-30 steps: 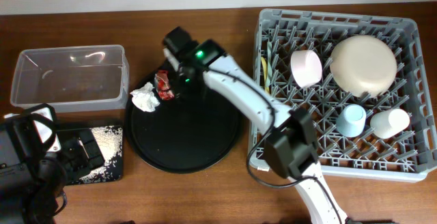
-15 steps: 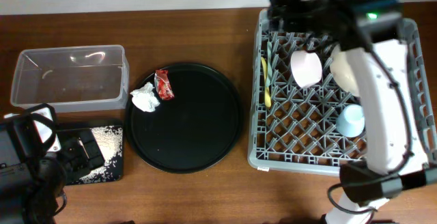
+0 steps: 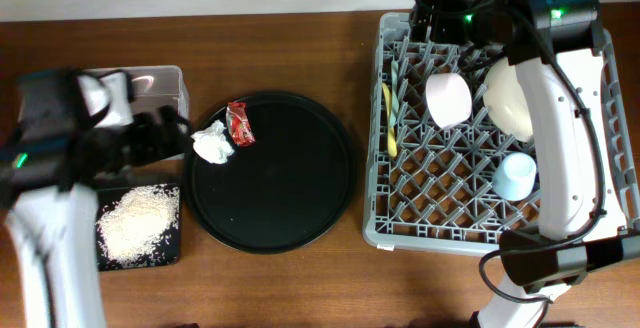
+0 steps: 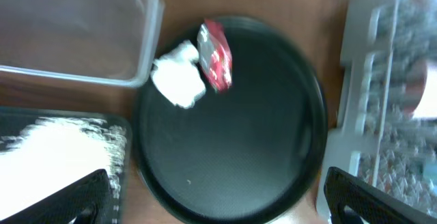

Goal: Sort waste into correct bins and load items into the dishwasher rack

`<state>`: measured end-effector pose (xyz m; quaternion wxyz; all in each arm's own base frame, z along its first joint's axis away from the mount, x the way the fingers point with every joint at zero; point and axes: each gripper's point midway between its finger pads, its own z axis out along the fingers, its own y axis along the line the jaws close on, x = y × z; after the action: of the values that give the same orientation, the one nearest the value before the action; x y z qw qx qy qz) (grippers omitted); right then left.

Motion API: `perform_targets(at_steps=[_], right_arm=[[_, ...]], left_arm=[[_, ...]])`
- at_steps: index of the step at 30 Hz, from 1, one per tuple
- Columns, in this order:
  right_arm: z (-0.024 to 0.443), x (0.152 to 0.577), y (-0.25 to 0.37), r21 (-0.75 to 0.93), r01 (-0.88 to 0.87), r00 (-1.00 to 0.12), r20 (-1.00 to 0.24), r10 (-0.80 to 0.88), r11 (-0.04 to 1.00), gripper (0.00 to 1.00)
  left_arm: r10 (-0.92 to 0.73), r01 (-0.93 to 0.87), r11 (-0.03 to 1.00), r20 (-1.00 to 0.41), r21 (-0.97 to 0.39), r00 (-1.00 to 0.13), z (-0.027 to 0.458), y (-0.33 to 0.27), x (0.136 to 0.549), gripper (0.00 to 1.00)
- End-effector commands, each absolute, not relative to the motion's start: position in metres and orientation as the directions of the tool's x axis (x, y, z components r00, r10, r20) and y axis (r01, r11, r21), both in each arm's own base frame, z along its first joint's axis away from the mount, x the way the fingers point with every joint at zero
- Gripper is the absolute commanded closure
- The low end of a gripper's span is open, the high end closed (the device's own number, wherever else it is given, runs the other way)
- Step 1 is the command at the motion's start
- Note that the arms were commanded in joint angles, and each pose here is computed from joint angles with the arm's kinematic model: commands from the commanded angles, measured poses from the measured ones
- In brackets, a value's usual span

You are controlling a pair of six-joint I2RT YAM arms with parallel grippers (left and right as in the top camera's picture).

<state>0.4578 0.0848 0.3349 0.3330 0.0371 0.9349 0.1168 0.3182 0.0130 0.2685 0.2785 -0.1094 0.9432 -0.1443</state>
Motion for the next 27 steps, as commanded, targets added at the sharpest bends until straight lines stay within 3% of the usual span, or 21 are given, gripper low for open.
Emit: perform_targets(at_steps=[1,9,11,17,20,23,25,27], right_arm=[[0.335,0.458,0.085,0.257,-0.007,-0.777,-0.610,0.157,0.966,0.02],[0.335,0.458,0.085,0.257,-0.007,-0.777,-0.610,0.157,0.966,0.02],[0.335,0.458,0.085,0.257,-0.007,-0.777,-0.610,0.157,0.966,0.02],[0.335,0.458,0.085,0.257,-0.007,-0.777,-0.610,0.157,0.966,0.02],[0.335,0.458,0.085,0.257,-0.007,-0.777,-0.610,0.157,0.966,0.02],[0.335,0.458,0.085,0.257,-0.007,-0.777,-0.610,0.157,0.966,0.02],[0.335,0.458,0.085,0.257,-0.007,-0.777,-0.610,0.157,0.966,0.02],[0.335,0.458,0.085,0.257,-0.007,-0.777,-0.610,0.157,0.966,0.02]], left_arm=[[-0.103,-0.008,0.962,-0.337,-0.273,-0.936,0.198,-0.020,0.346,0.01],[0.045,0.081,0.985,-0.232,-0.151,-0.972,0.109,-0.055,0.390,0.04],[0.069,0.096,0.990,-0.229,-0.108,-0.971,0.090,-0.058,0.401,0.15],[0.099,0.122,0.990,-0.280,-0.067,-0.955,0.056,-0.068,0.433,0.17],[0.103,0.124,0.990,-0.272,-0.061,-0.957,0.035,-0.070,0.440,0.28],[0.103,0.124,0.990,-0.273,-0.061,-0.957,0.026,-0.071,0.444,0.48],[0.101,0.126,0.990,-0.301,-0.062,-0.948,0.032,-0.072,0.451,0.66],[0.101,0.127,0.990,-0.317,-0.061,-0.943,0.041,-0.072,0.457,0.94]])
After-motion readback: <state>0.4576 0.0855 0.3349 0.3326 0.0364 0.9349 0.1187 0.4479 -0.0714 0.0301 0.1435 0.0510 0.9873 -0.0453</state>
